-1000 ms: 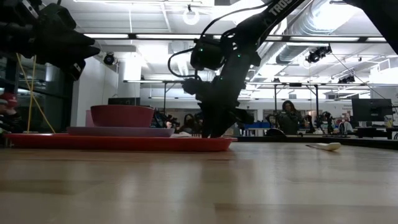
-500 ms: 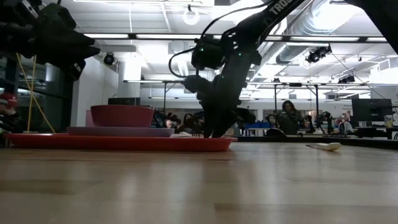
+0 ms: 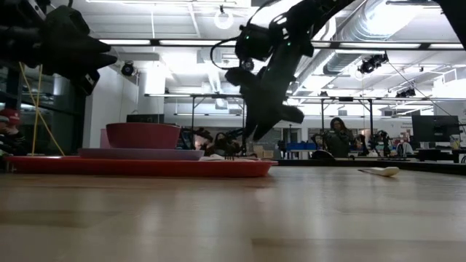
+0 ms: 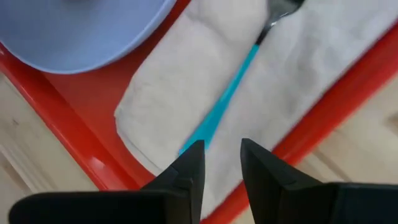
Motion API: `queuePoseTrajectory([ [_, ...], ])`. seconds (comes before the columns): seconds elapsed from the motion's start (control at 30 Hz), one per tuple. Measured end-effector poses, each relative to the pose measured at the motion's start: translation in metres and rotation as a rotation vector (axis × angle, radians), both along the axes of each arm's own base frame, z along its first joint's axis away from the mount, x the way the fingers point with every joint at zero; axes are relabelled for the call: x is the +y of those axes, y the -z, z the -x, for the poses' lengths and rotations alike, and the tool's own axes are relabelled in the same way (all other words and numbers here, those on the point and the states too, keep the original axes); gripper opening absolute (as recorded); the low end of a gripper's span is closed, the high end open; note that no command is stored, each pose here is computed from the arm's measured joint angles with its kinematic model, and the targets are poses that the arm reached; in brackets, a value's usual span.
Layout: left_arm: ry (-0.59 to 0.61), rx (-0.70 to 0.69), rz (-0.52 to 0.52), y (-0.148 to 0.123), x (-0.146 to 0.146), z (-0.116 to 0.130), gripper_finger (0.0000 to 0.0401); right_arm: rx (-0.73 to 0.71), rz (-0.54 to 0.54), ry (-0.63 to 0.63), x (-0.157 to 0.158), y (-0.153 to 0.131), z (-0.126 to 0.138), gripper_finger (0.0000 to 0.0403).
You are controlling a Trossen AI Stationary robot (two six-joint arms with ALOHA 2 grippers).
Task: Set up tray
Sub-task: Put the blue spoon on the white table napkin to the left of the blue fork
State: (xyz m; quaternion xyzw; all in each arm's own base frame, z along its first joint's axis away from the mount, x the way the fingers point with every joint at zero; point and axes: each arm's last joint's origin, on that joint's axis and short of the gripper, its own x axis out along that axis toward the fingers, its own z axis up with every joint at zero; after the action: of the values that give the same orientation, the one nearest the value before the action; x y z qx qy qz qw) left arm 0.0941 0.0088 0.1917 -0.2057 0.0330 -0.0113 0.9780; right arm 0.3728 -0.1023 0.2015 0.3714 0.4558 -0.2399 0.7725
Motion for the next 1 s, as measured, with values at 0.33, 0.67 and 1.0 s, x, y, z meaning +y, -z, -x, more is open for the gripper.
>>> queuePoseTrajectory([
  [0.33, -0.012, 0.005, 0.183, 0.0, 0.0, 0.0, 0.0138, 0.077, 0.084, 0.028, 0.006, -0.036, 0.029, 0.0082],
  [0.67, -0.011, 0.003, 0.385, -0.001, 0.0, 0.0, 0.0138, 0.177, 0.167, 0.137, 0.026, -0.072, 0.066, 0.0082],
  [1.0, 0.09, 0.029, 0.488, -0.004, -0.003, 0.001, 0.0138, 0.258, 0.242, 0.228, 0.051, -0.095, 0.097, 0.0082],
])
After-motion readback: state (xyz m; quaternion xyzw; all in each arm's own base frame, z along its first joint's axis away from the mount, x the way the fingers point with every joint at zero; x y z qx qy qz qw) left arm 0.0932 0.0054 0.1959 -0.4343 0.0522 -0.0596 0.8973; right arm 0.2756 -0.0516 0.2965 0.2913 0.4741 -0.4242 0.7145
